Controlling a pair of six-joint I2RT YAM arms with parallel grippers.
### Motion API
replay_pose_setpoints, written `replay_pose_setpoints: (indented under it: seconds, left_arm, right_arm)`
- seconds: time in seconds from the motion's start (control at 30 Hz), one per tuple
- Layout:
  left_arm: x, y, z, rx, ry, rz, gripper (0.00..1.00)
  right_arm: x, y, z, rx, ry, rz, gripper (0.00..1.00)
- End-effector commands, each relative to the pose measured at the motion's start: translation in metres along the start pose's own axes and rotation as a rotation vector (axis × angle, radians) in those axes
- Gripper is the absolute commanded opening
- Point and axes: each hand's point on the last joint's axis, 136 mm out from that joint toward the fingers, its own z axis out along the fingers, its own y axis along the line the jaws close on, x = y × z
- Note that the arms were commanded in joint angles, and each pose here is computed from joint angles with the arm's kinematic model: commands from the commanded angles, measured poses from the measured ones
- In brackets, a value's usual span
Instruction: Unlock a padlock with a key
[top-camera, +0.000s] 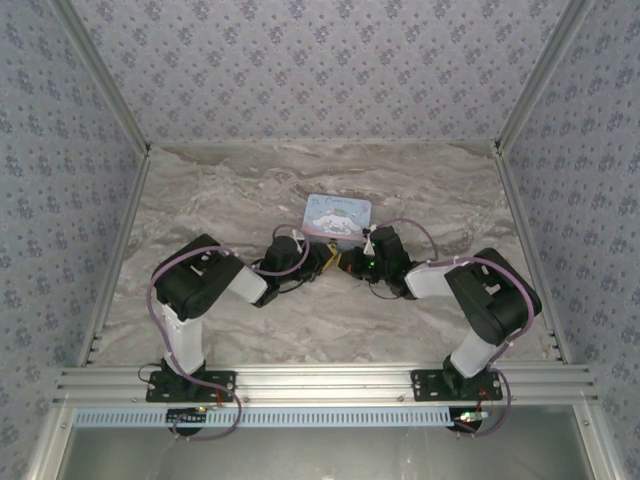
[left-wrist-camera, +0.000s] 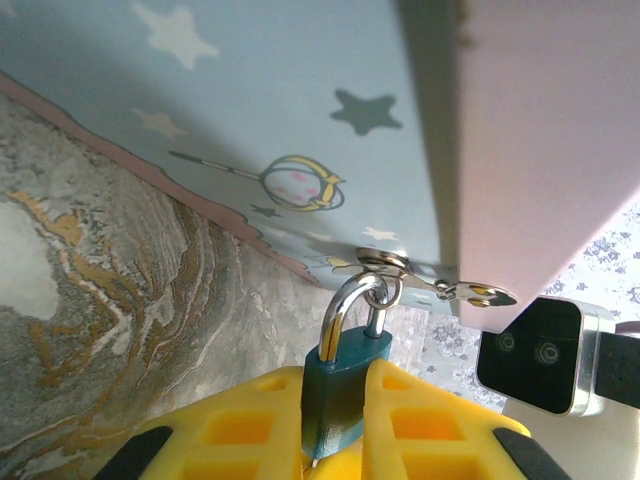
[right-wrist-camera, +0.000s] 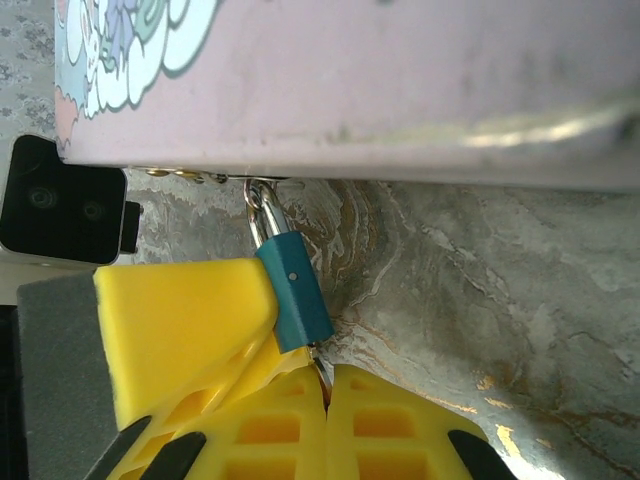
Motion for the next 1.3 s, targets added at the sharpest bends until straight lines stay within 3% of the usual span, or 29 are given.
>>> replay_pose_setpoints:
  seconds: [0.0,0.1,0.3,0.63,0.8,1.0,1.13,1.27]
  left_arm:
    - [0.006,0.000,0.002,-0.017,0.022,0.018,0.14]
    - [0.005,-0.003,0.000,-0.023,0.017,0.027,0.13]
    - [0.002,-0.008,-0.001,-0.024,0.008,0.022,0.08]
    - [0.001,-0.019,-0.007,-0.026,0.001,0.016,0.05]
    - [0.002,-0.029,-0.009,-0.034,0.010,0.015,0.03]
    - [0.002,-0.037,-0.011,-0.052,0.020,-0.006,0.00]
    - [0.002,-0.040,-0.012,-0.056,0.018,-0.042,0.00]
    - [0.001,-0.043,-0.013,-0.054,0.017,-0.071,0.00]
  right_arm:
    - [-0.002,0.013,-0.002,-0.049,0.005,-0.002,0.01]
    - [-0.003,0.011,-0.006,-0.036,-0.001,-0.016,0.06]
    - [-0.003,0.001,-0.019,0.016,-0.021,-0.064,0.27]
    - [-0.014,-0.012,-0.055,0.157,-0.063,-0.243,0.48]
    - [-0.030,-0.007,-0.084,0.225,-0.151,-0.439,0.55]
    - [-0.048,0.015,-0.123,0.226,-0.351,-0.680,0.63]
    - [-0.043,0.037,-0.137,0.197,-0.445,-0.902,0.65]
    - [-0.030,0.049,-0.135,0.222,-0.456,-1.136,0.65]
